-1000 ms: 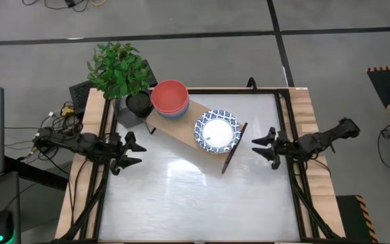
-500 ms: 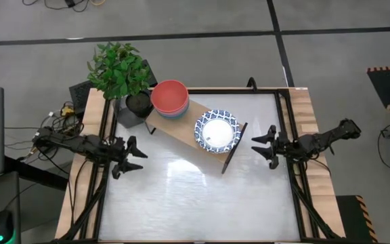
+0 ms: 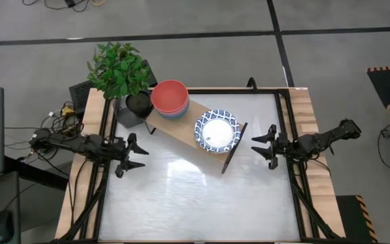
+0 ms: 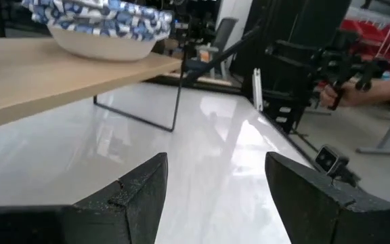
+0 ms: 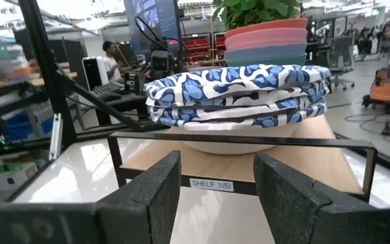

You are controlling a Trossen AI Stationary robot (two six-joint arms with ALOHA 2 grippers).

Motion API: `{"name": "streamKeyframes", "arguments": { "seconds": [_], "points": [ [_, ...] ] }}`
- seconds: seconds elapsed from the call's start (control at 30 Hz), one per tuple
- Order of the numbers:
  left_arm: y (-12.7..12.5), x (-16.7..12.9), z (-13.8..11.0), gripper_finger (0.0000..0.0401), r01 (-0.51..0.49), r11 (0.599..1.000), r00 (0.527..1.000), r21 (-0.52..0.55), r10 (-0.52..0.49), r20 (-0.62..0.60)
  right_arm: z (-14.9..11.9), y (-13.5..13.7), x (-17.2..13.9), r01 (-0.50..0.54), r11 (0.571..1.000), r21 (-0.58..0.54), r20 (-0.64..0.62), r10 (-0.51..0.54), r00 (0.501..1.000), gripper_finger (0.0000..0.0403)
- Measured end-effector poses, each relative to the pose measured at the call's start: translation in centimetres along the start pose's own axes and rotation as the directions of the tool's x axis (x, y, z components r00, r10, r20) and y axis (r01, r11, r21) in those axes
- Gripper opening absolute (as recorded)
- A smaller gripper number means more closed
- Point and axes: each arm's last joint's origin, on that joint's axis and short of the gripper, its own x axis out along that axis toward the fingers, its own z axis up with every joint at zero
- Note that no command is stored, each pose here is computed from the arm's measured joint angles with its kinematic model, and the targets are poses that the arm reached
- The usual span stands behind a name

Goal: Place and stack bowls onto a shelf
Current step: Return to Home Position

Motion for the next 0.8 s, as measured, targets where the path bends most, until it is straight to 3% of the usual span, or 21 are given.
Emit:
{"name": "streamKeyframes", "arguments": {
  "seconds": [0.4,0.6,0.73,0.8],
  "points": [
    [0.3,0.7,-1.0,0.0234,-0.071,0.995,0.992,-0.073,0.063,-0.11,0.0,0.0,0.0,0.0,1.0,-0.027,-0.001,0.0,1.0,0.021],
    [0.3,0.5,0.0,0.0234,-0.097,0.988,0.995,-0.12,0.096,-0.02,0.0,0.0,0.0,0.0,1.0,-0.012,-0.001,0.0,1.0,0.021],
    [0.0,-0.3,1.5,0.0234,-0.063,0.997,0.995,-0.044,0.066,0.071,0.0,0.0,0.0,0.0,1.0,-0.018,0.0,0.0,1.0,0.021],
    [0.0,-0.6,1.5,0.0234,-0.071,0.997,0.996,-0.041,0.073,0.054,0.0,0.0,0.0,0.0,1.0,-0.026,-0.001,0.0,1.0,0.021]
  ]
}}
